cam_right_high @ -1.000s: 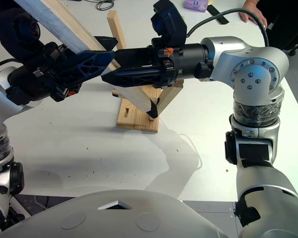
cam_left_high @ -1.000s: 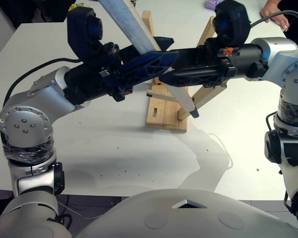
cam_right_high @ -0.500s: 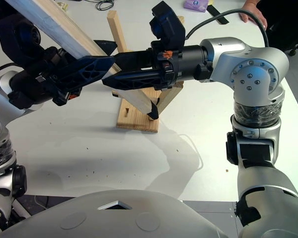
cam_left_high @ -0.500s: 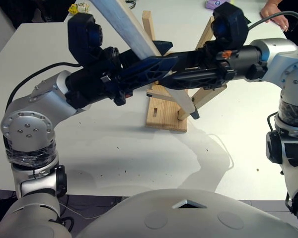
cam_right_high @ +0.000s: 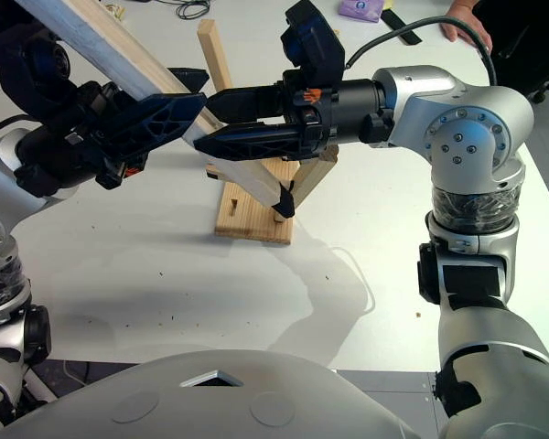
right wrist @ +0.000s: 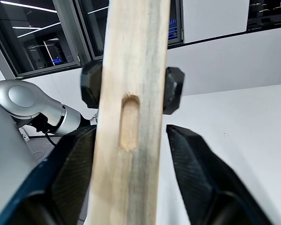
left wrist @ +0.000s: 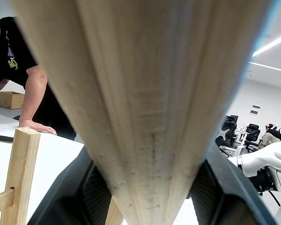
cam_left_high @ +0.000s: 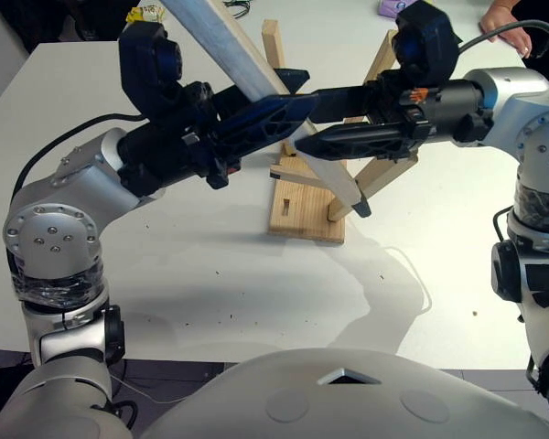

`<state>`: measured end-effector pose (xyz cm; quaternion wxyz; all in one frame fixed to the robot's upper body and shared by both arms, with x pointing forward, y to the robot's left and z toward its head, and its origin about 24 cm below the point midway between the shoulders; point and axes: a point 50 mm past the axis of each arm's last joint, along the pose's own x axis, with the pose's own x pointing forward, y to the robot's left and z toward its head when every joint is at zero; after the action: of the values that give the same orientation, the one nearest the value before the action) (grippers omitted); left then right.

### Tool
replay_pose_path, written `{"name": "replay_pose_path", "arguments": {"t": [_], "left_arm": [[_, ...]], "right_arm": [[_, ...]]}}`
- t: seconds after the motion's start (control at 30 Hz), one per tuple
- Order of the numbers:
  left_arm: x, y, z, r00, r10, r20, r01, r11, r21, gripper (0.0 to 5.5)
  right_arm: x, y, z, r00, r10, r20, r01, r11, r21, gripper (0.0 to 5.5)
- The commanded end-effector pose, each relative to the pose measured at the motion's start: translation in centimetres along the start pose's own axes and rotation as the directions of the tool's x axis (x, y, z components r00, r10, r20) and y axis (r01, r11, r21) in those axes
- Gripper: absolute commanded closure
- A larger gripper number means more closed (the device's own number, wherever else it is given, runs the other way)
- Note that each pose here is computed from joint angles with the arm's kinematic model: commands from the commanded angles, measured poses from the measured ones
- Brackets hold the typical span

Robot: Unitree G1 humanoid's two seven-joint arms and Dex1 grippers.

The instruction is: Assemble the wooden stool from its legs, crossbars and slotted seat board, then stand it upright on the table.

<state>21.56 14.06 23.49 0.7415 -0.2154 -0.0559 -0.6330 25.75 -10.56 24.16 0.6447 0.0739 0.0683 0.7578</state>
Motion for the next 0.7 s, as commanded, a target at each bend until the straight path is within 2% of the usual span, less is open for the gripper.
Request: {"name": "replay_pose_path", "arguments": {"t": [0.03,0.17,0.33,0.47,0.6,0.7], "left_arm": [[0.0,-0.1,0.3,1.0,-0.018,0.007,0.018,1.0,0.013,3.44],[-0.4,0.3,0.4,1.0,0.01,-0.001,-0.01,0.999,0.032,3.44],[-1.4,1.0,1.0,0.998,0.067,-0.015,-0.066,0.994,0.09,3.44],[-2.8,1.1,2.6,0.994,0.111,-0.022,-0.105,0.979,0.177,3.44],[-4.0,0.4,5.7,0.991,0.132,-0.018,-0.12,0.944,0.306,3.44],[-4.9,0.8,6.0,0.984,0.155,-0.084,-0.115,0.926,0.36,3.44]], "right_arm": [[-0.2,0.1,0.2,1.0,-0.007,-0.017,0.007,1.0,-0.021,2.19],[-0.5,0.0,-0.1,0.998,-0.035,-0.049,0.034,0.999,-0.011,1.59],[-1.8,-0.3,0.4,0.997,-0.078,-0.019,0.078,0.997,0.003,1.55],[-3.8,-1.3,2.5,0.975,-0.207,0.079,0.213,0.973,-0.084,1.55],[-6.0,-1.7,4.2,0.93,-0.32,0.182,0.346,0.928,-0.139,1.55],[-7.7,-1.8,5.4,0.874,-0.4,0.277,0.452,0.878,-0.159,1.55]]}}
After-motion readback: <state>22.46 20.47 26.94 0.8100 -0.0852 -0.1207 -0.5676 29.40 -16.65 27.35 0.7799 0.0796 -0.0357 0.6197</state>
